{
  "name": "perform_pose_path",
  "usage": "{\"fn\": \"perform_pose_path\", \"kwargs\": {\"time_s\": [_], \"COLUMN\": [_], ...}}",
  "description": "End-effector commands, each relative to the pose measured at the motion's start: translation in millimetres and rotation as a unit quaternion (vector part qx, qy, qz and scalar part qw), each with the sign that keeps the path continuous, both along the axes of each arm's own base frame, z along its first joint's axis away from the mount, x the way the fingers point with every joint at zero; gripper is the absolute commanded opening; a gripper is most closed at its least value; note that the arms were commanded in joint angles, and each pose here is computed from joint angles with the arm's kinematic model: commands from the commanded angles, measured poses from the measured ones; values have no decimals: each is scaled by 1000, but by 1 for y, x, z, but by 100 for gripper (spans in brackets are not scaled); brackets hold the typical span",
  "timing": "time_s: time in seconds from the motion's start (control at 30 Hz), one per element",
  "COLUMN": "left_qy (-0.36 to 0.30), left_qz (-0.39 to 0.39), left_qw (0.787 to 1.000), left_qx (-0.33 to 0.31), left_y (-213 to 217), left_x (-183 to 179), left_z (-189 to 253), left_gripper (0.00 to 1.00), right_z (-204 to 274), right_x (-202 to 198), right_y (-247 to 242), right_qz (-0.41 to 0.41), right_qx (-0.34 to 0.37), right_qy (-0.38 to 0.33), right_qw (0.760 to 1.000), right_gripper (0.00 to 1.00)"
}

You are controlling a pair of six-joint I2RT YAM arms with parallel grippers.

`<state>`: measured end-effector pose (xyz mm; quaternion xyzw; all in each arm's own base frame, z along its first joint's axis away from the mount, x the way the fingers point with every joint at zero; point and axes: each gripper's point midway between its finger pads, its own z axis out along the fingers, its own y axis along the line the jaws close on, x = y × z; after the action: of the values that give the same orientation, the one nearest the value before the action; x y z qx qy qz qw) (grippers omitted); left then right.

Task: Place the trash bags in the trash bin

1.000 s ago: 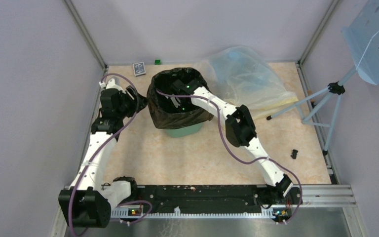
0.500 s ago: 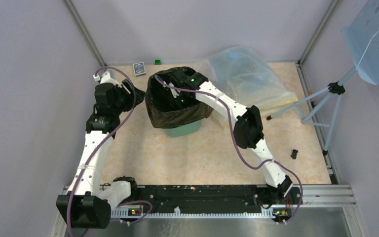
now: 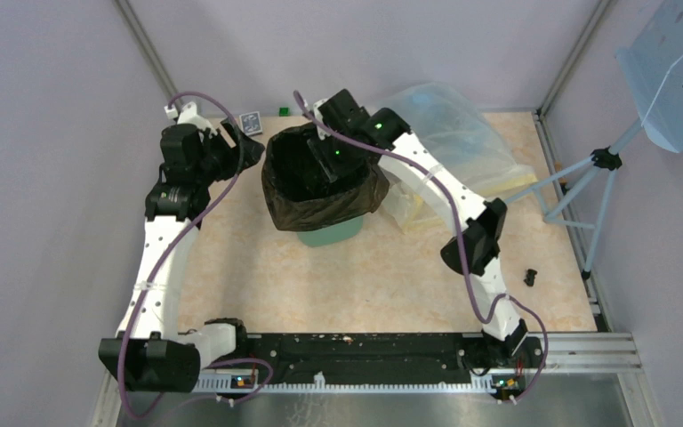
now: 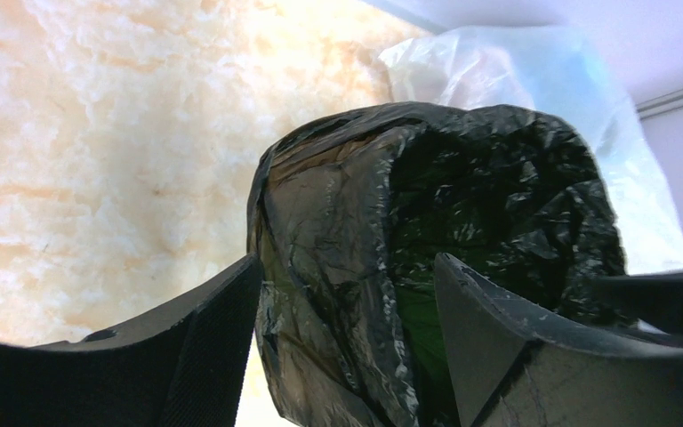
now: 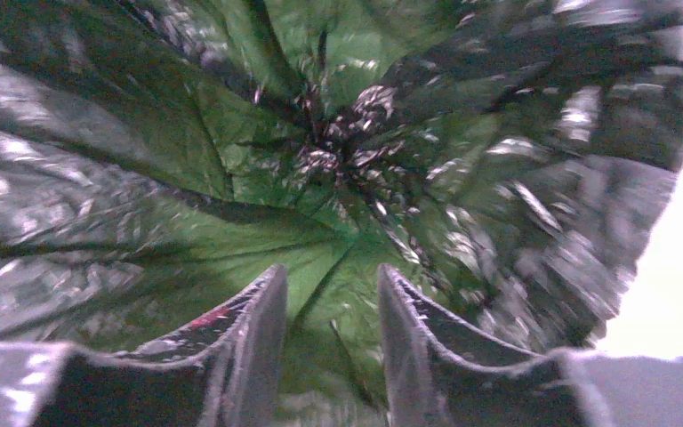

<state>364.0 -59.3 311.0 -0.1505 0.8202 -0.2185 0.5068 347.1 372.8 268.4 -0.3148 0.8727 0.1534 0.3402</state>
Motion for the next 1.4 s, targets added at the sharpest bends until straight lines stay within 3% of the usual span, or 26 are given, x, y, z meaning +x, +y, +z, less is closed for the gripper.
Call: {"fn": "perform_pose_path", "kwargs": {"time_s": [0.0, 0.3, 0.43, 0.6, 0.8, 1.13, 1.27, 1.37], "left_qy": [27, 56, 62, 74, 68, 52, 50, 46], "left_qz": [-4, -6, 24, 36, 25, 32, 42, 52], "left_qw": [999, 993, 984, 977, 978, 982, 980, 978], "left_qx": [26, 102, 168, 198, 193, 177, 187, 198], "left_y": [0, -27, -21, -15, -23, -32, -30, -26], "left_x": [3, 11, 17, 25, 38, 64, 79, 90], "left_z": [-5, -17, -19, -27, -39, -37, -38, -34], "left_gripper": [75, 71, 67, 58, 51, 18, 0, 0], "right_z": [83, 139, 147, 145, 112, 47, 21, -3], "right_x": [-6, -20, -26, -39, -53, -77, -83, -88], "right_y": [-21, -79, -125, -174, -206, -236, -237, -234], "right_qz": [-30, -93, -157, -220, -243, -276, -276, -265], "right_qx": [63, 120, 134, 162, 157, 178, 181, 163], "right_qy": [-98, -213, -263, -299, -321, -314, -297, -268], "right_qw": [993, 965, 943, 914, 902, 891, 896, 912], "right_gripper": [52, 69, 69, 66, 65, 65, 65, 68]}}
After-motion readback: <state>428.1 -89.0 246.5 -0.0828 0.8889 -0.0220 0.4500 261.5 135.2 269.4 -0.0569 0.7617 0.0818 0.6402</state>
